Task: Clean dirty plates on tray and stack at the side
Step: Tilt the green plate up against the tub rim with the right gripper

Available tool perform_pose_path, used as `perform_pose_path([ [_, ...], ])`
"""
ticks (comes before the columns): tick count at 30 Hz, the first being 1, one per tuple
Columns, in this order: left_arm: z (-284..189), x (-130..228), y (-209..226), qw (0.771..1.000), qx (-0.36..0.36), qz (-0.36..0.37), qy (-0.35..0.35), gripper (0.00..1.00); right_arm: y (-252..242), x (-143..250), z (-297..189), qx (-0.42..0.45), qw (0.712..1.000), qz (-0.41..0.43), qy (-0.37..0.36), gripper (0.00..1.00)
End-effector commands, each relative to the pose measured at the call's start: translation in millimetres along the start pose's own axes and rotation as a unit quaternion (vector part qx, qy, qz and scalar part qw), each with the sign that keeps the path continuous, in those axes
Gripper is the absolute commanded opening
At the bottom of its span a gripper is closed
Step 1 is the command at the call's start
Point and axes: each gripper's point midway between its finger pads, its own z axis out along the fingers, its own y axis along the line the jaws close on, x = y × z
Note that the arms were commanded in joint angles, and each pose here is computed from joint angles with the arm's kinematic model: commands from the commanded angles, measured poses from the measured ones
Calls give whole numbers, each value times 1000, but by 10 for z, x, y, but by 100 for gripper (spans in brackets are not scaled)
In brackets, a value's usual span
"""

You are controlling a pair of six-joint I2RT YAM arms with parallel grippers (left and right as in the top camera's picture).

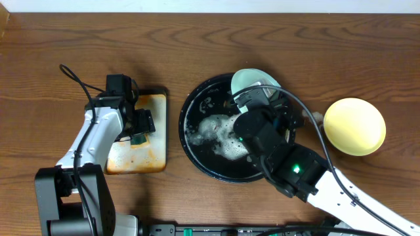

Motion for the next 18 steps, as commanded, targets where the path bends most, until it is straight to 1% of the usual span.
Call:
perform_pose_path([
  [1, 15, 36, 22, 1000, -4, 3, 5, 84, -206, -37, -98, 61, 997, -46, 2, 1],
  [18, 15, 36, 22, 1000, -4, 3, 5, 84, -201, -99, -175, 69, 996, -62, -7, 1],
])
